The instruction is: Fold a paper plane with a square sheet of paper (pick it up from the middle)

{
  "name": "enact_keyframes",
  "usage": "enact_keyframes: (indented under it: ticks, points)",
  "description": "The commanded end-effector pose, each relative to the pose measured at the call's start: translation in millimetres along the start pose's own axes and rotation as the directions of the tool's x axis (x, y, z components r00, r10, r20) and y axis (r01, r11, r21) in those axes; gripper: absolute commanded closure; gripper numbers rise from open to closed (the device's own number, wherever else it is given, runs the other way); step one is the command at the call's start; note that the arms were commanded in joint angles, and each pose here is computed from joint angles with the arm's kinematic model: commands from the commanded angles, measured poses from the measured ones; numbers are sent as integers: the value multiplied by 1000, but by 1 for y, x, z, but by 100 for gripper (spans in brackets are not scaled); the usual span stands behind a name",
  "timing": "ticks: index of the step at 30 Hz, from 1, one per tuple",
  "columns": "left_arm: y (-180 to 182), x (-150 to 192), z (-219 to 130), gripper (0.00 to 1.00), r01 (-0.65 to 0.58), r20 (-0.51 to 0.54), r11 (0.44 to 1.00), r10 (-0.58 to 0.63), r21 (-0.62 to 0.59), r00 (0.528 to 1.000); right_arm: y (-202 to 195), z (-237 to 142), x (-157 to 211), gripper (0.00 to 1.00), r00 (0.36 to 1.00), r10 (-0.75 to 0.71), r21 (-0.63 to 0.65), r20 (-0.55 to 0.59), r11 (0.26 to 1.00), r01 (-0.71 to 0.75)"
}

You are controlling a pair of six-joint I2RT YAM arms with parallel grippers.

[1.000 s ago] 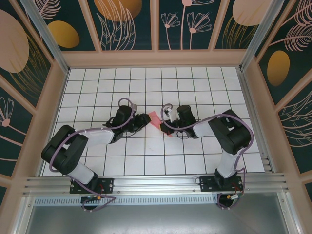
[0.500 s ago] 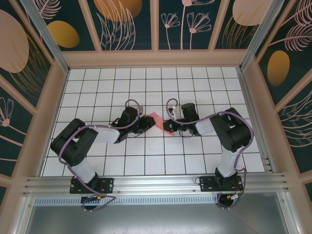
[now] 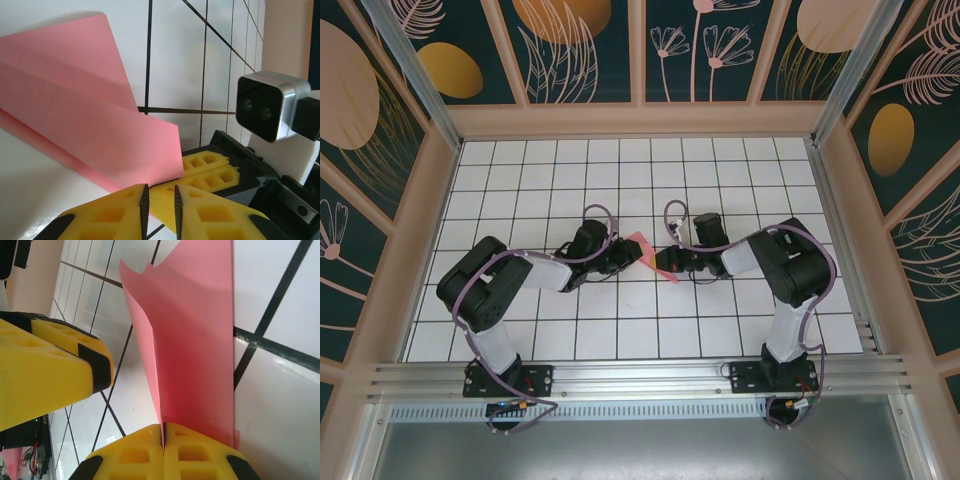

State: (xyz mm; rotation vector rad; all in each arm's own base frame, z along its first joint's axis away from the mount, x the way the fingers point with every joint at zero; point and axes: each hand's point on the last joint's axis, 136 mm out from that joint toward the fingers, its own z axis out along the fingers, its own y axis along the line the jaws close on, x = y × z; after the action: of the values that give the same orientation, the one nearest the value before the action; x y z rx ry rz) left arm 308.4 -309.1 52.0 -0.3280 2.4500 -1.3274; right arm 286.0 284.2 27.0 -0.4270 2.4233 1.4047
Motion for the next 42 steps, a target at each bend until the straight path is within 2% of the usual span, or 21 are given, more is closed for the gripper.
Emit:
enact_keyframes:
  ticks: [1,12,26,35,42]
  points:
    - [-16,-2,5,76,-40,0,998,40,49,999,-2,3,1,100,999,42,-12,-24,999,-42]
    - [-10,1,12,77,-43,-24,998,44,38,999,-20,6,9,100,993,102,45,-56,994,-100]
    - [3,-1,20,79,-40,-22,999,40,-16,999,-50,11,34,100,987,87,208,-136,977,-57]
    - [21,-2,24,83,-26,-18,996,25,-88,1000,-34,11,25,100,990,62,153,-129,987,-42]
    - [29,0,25,84,-19,-23,992,16,-123,1000,-11,6,9,95,994,56,81,-98,996,-48]
